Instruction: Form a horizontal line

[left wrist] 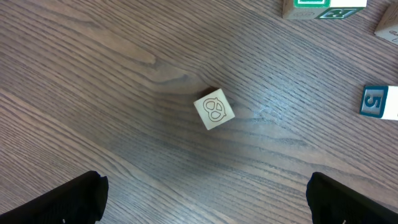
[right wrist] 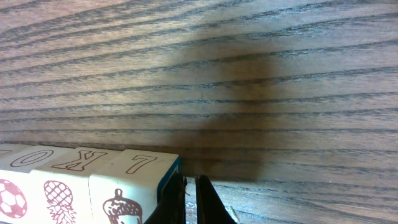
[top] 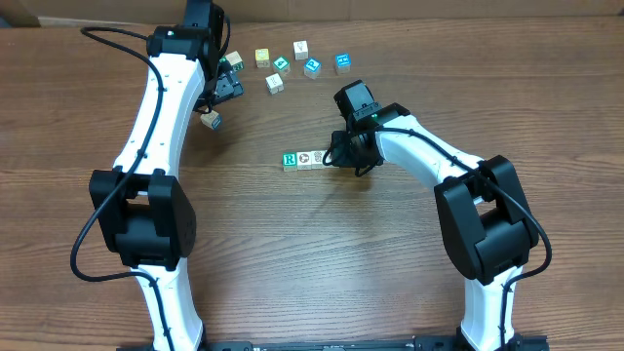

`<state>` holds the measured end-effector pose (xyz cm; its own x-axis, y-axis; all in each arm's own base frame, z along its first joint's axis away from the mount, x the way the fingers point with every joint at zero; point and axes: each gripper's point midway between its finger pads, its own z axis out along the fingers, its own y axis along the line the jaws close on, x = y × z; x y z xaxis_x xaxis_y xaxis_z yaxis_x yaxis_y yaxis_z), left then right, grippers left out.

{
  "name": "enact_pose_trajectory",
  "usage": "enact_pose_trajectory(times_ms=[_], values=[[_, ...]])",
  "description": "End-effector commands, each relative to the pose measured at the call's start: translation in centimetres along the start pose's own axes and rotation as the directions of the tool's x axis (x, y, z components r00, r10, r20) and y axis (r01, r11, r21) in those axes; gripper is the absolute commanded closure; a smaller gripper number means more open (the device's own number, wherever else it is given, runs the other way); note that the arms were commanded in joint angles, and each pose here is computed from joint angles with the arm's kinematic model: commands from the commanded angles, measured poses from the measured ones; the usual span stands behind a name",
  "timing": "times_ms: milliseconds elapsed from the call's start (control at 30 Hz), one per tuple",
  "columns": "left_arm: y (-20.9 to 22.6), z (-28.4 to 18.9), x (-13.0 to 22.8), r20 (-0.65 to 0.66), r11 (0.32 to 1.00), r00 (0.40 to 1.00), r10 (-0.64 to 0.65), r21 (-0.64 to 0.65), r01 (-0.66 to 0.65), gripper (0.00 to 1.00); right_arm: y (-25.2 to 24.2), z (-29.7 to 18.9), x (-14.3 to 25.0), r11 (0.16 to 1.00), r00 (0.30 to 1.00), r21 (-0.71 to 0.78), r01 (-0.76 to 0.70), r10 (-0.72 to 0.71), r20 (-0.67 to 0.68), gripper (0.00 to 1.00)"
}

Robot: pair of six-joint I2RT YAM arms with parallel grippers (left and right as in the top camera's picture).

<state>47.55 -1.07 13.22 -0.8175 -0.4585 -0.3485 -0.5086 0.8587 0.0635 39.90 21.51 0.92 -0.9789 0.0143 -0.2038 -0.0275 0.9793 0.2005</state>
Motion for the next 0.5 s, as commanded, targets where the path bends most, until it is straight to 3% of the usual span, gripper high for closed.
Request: enact_pose_trajectory(times_ms=[0,467], values=[[-0.2,-1.5,-0.7,0.030,1.000,1.000,-0.002,0.026,0.001,0.00,-0.4,0.3,0.2,1.000,1.000,0.011,0.000,0.000,-0.006,0.96],[-0.2,-1.5,-0.7,0.030,1.000,1.000,-0.002,0.026,0.001,0.00,-5.7,-4.1,-2.2,0.987,0.994,0.128,-0.096,0.090,0.054,0.96]])
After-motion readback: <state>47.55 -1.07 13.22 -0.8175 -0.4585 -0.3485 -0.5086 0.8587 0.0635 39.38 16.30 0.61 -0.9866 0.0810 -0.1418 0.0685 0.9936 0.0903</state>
